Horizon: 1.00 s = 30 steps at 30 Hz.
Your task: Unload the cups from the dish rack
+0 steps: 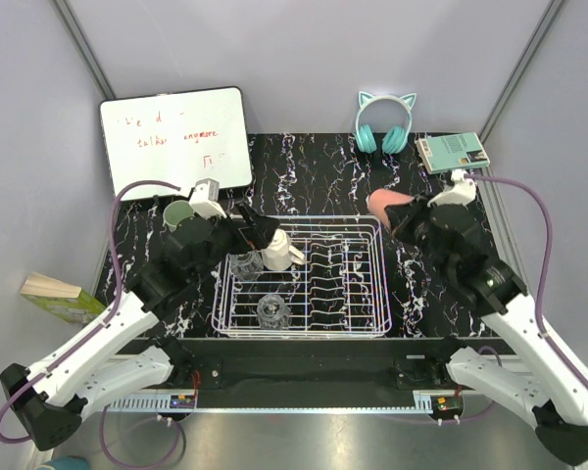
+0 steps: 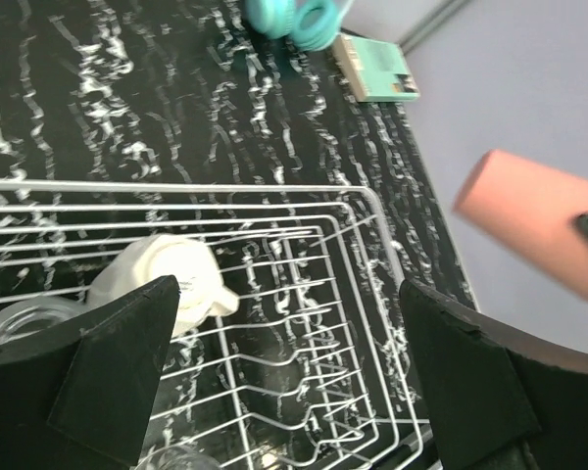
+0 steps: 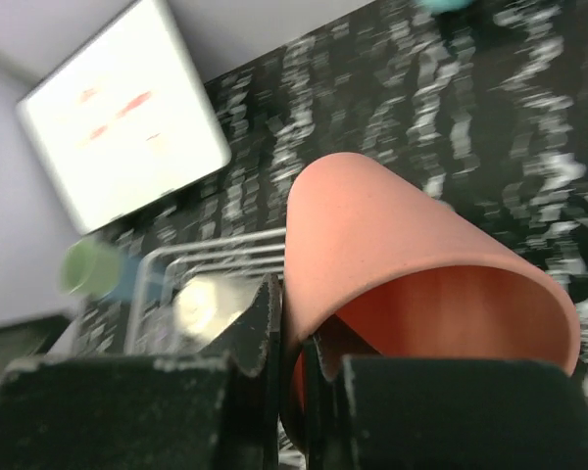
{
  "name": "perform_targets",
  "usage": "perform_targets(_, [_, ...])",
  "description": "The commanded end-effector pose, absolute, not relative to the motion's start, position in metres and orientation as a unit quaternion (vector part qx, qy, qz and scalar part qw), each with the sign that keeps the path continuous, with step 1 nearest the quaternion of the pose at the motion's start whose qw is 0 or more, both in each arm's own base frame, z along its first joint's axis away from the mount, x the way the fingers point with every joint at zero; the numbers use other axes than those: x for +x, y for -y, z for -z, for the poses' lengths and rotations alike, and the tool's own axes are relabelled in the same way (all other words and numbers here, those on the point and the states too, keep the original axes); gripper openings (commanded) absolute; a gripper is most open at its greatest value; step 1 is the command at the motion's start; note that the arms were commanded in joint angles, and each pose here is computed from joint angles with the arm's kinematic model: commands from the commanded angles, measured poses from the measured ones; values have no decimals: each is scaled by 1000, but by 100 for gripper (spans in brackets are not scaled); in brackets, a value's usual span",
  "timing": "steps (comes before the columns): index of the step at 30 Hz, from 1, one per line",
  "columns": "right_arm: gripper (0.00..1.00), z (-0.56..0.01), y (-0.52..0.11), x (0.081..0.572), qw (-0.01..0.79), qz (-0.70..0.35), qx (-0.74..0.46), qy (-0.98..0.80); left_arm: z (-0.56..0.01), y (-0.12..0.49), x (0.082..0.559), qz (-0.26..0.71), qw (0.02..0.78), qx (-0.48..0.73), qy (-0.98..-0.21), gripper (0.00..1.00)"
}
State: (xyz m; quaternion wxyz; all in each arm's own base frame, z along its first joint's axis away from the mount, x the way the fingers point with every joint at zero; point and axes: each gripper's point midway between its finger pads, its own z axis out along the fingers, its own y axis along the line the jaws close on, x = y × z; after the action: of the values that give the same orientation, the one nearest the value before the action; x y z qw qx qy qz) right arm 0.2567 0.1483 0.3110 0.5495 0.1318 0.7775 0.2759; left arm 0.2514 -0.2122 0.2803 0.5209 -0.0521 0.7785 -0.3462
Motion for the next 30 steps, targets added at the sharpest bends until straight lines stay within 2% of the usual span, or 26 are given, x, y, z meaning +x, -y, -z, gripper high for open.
perform_targets(1, [0, -320, -82, 290, 584, -47, 195, -786, -286, 191, 254, 324, 537, -98, -773, 99])
perform_targets(7, [0, -288, -72, 334, 483, 36, 215, -848, -261, 182, 255, 284, 503, -137, -805, 99])
perform_targets(11, [0, -257, -44, 356, 416, 70, 287, -860, -254, 183, 252, 273, 484, -131, -821, 99])
perform_targets(16, [0, -219, -39, 389, 328, -23, 334, -884, -245, 182, 250, 264, 476, -125, -829, 99])
perform_targets(21, [0, -209, -11, 416, 309, -7, 353, -883, -238, 181, 248, 257, 469, -123, -836, 99])
perform_targets(30, [0, -146, 20, 435, 245, 77, 380, -889, -215, 187, 251, 234, 439, -118, -859, 99])
